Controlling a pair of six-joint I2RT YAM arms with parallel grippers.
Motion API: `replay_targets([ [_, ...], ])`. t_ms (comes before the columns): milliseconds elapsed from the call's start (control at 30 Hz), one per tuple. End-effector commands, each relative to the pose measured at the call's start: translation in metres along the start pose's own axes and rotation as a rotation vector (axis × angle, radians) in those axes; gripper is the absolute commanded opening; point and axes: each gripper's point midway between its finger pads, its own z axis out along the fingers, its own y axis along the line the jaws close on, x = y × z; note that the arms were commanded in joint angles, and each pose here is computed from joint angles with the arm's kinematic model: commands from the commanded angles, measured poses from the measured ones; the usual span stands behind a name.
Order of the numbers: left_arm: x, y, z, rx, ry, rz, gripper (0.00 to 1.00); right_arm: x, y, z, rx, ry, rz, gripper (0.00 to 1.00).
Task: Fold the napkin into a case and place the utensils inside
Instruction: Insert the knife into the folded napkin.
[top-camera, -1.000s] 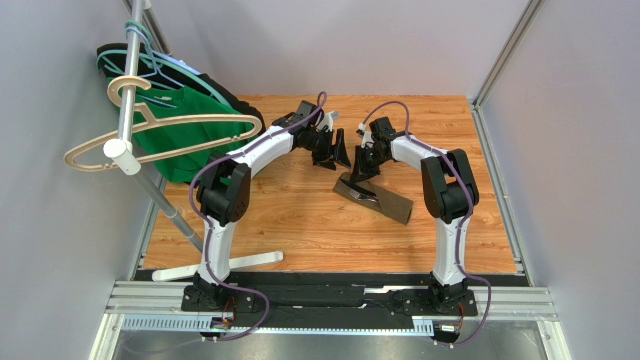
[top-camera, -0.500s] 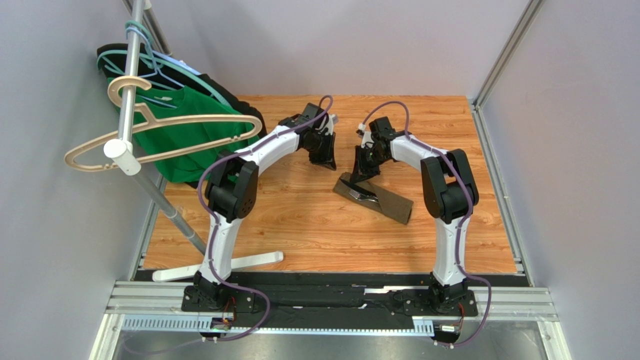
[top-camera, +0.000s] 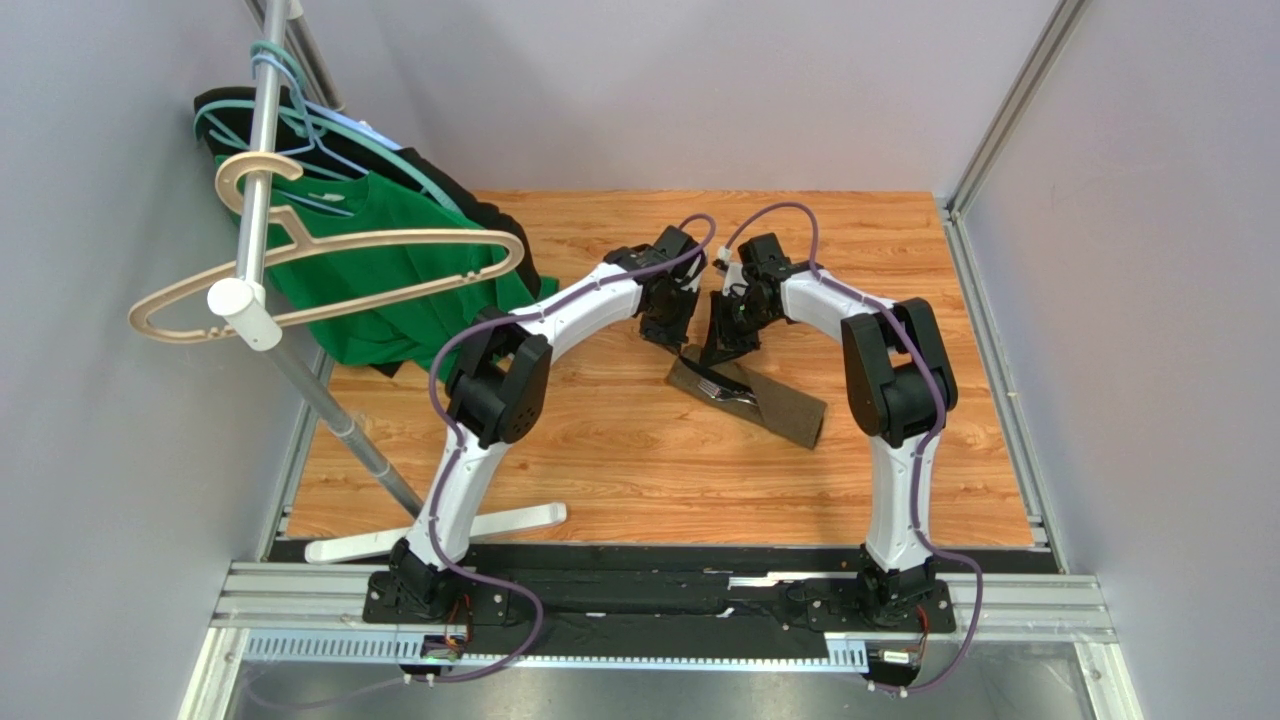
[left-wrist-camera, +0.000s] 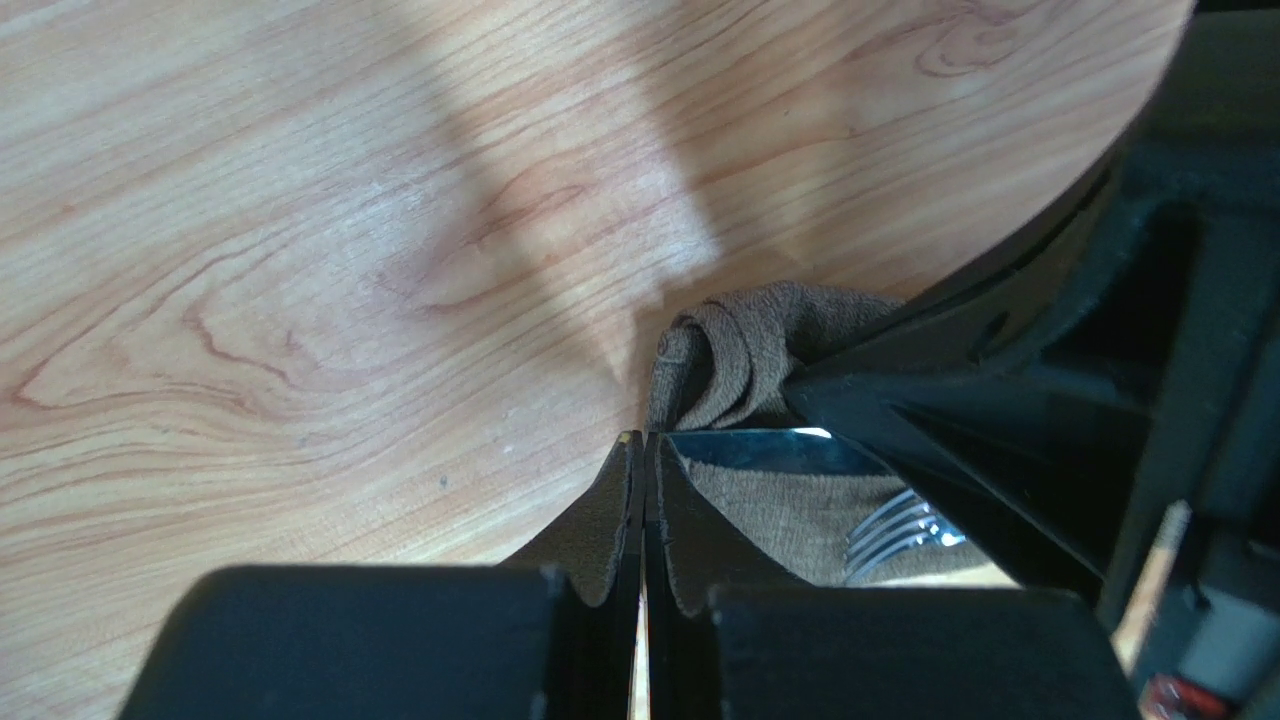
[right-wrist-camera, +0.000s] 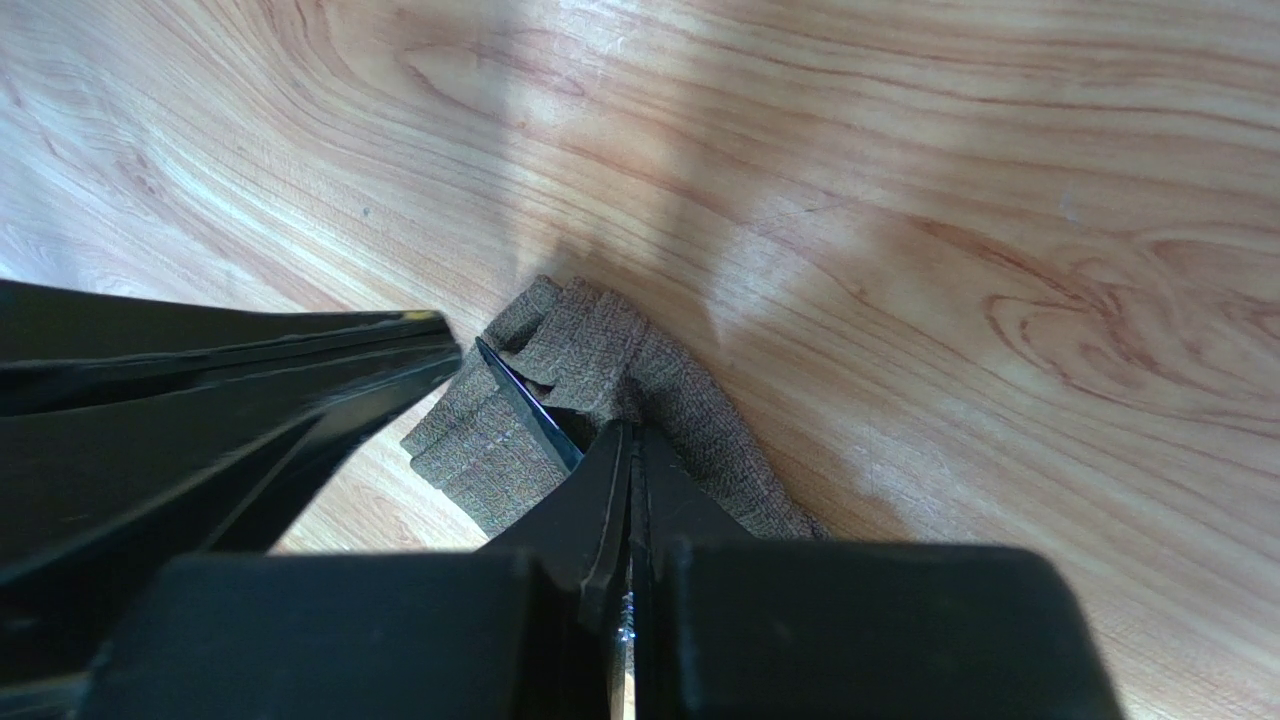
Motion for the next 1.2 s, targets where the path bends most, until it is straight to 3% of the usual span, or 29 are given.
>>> replay_targets([
  [0, -0.003, 0.010, 0.001, -0.078, -0.004, 0.032, 0.00, 0.003, -0.008, 0.011, 0.039, 0.009, -0.005, 0.00],
  [1167, 0.011, -0.035, 0.014, -0.002, 0.020, 0.240, 0.00, 0.004, -0.002, 0.015, 0.027, 0.015, -0.007, 0.00],
])
